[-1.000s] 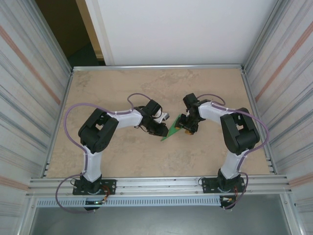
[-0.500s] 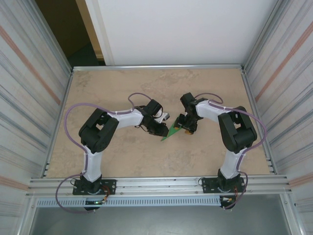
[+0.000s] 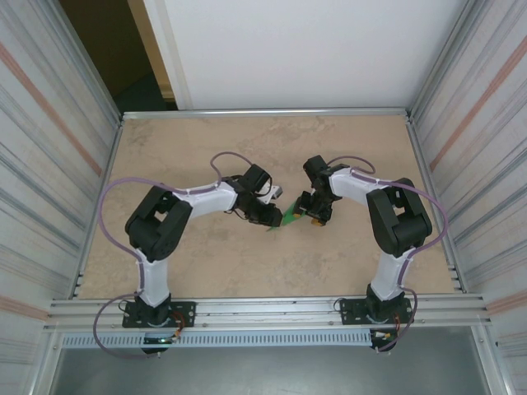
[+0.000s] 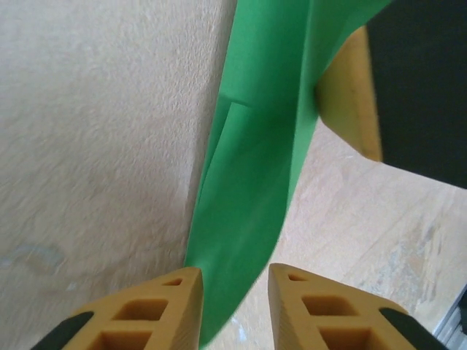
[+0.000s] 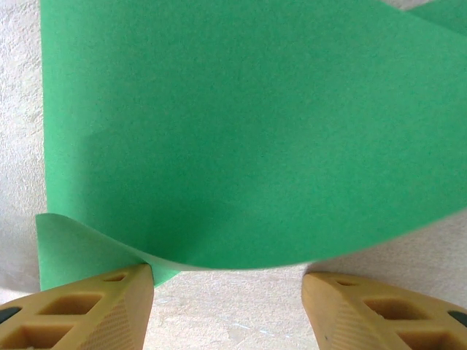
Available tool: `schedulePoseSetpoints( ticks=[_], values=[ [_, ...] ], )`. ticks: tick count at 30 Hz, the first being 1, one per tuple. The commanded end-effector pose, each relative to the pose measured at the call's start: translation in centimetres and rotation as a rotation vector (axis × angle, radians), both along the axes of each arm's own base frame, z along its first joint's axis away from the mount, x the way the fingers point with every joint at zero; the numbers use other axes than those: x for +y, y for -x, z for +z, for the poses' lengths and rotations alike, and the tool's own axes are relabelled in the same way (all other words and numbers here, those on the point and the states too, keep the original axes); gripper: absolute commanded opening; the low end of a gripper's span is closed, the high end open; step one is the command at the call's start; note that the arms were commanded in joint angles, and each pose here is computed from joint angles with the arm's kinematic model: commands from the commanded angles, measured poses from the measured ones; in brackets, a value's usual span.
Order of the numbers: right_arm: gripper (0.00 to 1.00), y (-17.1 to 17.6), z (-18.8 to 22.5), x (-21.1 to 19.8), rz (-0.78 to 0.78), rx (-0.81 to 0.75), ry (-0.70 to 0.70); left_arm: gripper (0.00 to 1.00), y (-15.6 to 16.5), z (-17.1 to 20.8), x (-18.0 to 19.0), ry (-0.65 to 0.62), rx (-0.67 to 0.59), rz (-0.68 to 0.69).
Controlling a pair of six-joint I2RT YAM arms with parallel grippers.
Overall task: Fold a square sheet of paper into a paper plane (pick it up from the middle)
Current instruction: Fold the wing for the fifth time at the center of the table.
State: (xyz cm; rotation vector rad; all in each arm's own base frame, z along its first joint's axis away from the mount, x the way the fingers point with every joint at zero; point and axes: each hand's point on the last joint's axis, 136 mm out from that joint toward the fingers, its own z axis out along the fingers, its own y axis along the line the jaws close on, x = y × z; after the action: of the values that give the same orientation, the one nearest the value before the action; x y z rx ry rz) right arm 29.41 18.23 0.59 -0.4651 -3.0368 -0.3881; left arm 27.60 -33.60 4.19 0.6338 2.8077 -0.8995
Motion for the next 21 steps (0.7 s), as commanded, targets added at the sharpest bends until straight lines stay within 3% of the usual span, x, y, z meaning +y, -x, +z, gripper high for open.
schedulePoseSetpoints(
  ticks=[1, 9, 12, 16, 21],
  values=[
    [0.61, 2.1, -8.8, -2.2, 0.015, 0.079, 0.148, 0.33, -0.5, 2.4, 0.8, 0.013, -0.047, 0.048],
    [0.62, 2.1, -9.0, -2.2, 0.005, 0.089, 0.138, 0.31, 0.0, 3.8, -1.1, 0.111, -0.072, 0.014],
    [0.62, 1.8, -8.8, -2.1, 0.0, 0.086, 0.129, 0.32, -0.2, 3.4, -1.1, 0.087, -0.113, -0.002],
    [0.62, 1.7, -8.6, -2.1, 0.0, 0.08, 0.122, 0.41, -1.0, 1.7, 0.2, 0.013, -0.157, -0.007],
    [0.62, 1.5, -8.4, -2.0, -0.002, 0.076, 0.114, 0.5, -0.5, 0.0, -0.3, 0.015, -0.124, -0.07]
  ],
)
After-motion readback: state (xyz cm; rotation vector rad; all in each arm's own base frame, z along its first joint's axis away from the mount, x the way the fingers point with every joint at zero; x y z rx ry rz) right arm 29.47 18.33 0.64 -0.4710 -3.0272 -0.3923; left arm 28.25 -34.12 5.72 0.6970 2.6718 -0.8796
